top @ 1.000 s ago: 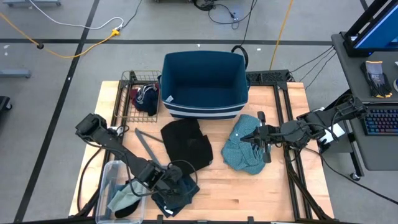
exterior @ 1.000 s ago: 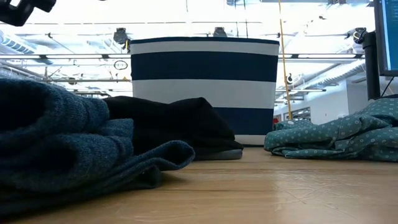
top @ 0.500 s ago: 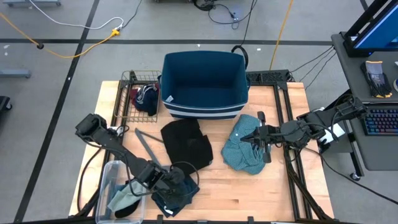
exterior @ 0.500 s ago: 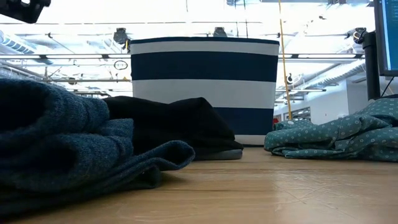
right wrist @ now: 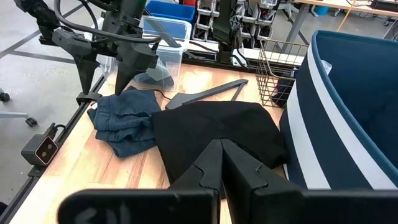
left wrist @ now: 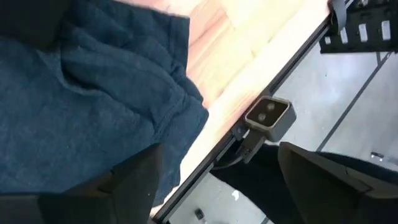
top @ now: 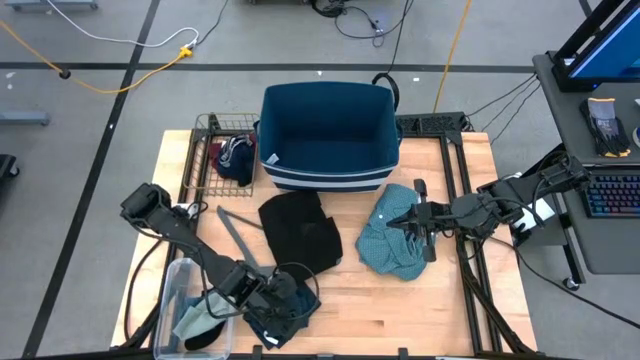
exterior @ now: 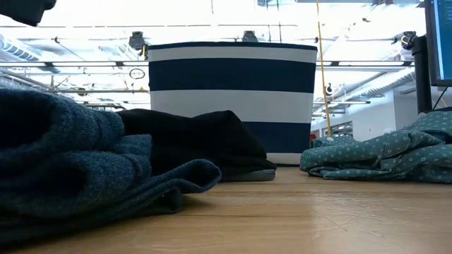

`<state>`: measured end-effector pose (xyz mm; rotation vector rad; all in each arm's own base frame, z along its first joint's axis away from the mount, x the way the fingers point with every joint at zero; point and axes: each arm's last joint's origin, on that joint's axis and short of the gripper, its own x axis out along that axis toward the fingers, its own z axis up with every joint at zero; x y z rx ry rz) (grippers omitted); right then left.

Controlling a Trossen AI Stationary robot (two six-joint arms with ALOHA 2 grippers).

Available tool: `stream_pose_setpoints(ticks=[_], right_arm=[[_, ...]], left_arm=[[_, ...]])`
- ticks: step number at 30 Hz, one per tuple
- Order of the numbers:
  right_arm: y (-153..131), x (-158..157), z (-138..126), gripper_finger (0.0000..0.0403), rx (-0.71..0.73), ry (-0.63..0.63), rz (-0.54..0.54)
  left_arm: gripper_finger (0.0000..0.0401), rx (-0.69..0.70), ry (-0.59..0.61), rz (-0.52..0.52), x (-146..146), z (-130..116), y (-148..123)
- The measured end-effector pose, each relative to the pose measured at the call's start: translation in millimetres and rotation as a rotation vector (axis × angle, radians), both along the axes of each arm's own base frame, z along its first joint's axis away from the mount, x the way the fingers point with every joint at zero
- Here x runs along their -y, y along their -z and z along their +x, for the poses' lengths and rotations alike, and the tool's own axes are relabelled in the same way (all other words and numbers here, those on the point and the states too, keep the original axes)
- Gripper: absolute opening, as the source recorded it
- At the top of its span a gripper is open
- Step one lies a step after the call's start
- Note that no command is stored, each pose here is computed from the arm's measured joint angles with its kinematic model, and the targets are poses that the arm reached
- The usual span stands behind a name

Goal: Pick & Place Cloths
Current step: Put the gray pants into the gold wire basket

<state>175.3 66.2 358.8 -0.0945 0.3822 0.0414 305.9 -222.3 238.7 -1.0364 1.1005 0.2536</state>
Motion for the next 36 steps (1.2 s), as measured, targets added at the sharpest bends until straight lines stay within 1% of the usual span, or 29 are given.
stream_pose_setpoints(ticks=[5,8,19,22,24,29,36], right_arm=[[0,0,0,0.0000,0.000,0.000,0.000],[0,0,0,0.0000,0.000,0.000,0.000],[0,0,0,0.0000,0.000,0.000,0.000],[0,0,0,0.0000,0.000,0.000,0.000],[0,0,0,0.0000,-0.001,0.000,0.000],[0,0,0,0.0000,-0.001,0.000,0.000],[0,0,0,0.0000,0.000,0.000,0.000]], left_arm=[[0.0326,-0.004,-0.052,-0.004,-6,4,0],[0.0326,-0.031,-0.091,-0.007,-11,5,1],[0.0326,-0.062,-0.162,-0.017,-21,10,2],[0.0326,-0.080,-0.171,-0.018,-22,14,10],[0.0326,-0.117,-0.160,-0.020,-20,16,19],[0.0326,-0.221,-0.209,-0.041,-22,24,42],[0.0326,-0.257,-0.240,-0.034,-25,32,60]])
